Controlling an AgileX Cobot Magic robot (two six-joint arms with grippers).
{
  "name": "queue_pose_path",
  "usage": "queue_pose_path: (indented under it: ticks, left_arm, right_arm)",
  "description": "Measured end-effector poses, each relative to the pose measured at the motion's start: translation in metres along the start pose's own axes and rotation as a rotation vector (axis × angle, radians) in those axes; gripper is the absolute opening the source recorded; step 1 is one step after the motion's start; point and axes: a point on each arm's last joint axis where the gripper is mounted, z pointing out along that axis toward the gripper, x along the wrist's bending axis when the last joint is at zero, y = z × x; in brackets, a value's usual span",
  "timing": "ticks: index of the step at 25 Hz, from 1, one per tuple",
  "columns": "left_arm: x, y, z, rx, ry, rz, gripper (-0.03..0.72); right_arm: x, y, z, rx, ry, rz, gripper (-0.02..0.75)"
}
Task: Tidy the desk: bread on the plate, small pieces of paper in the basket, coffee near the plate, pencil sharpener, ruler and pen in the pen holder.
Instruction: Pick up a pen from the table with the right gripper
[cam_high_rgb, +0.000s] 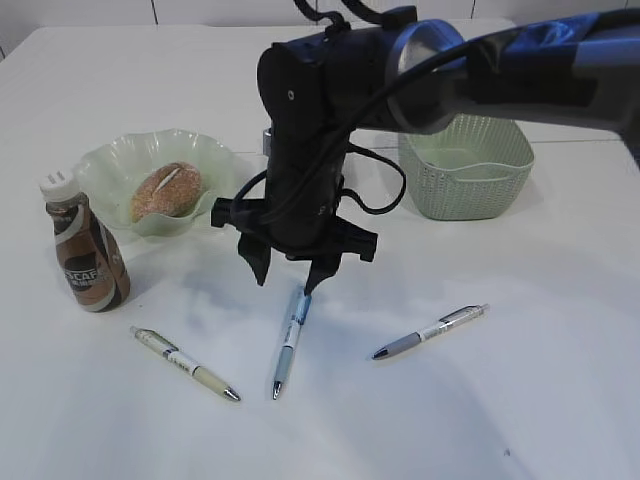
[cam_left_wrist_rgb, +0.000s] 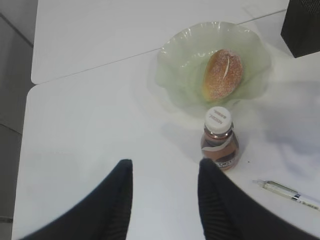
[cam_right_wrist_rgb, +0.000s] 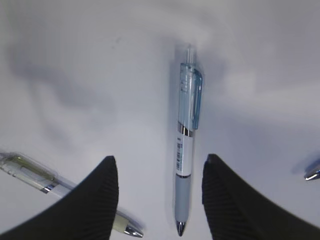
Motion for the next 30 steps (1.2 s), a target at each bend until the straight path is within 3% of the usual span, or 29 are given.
queue_pose_path:
  ticks: [17, 30]
  left_arm:
    - [0.003, -0.001, 0.0, 0.011, 0.029, 0.019, 0.302]
    - [0.003, -0.001, 0.0, 0.01, 0.033, 0.02, 0.302]
  right_arm:
    - [-0.004, -0.001, 0.042, 0.048, -0.07, 0.001, 0.426]
    - [-0.006, -0.001, 0.051, 0.063, -0.085, 0.002, 0.426]
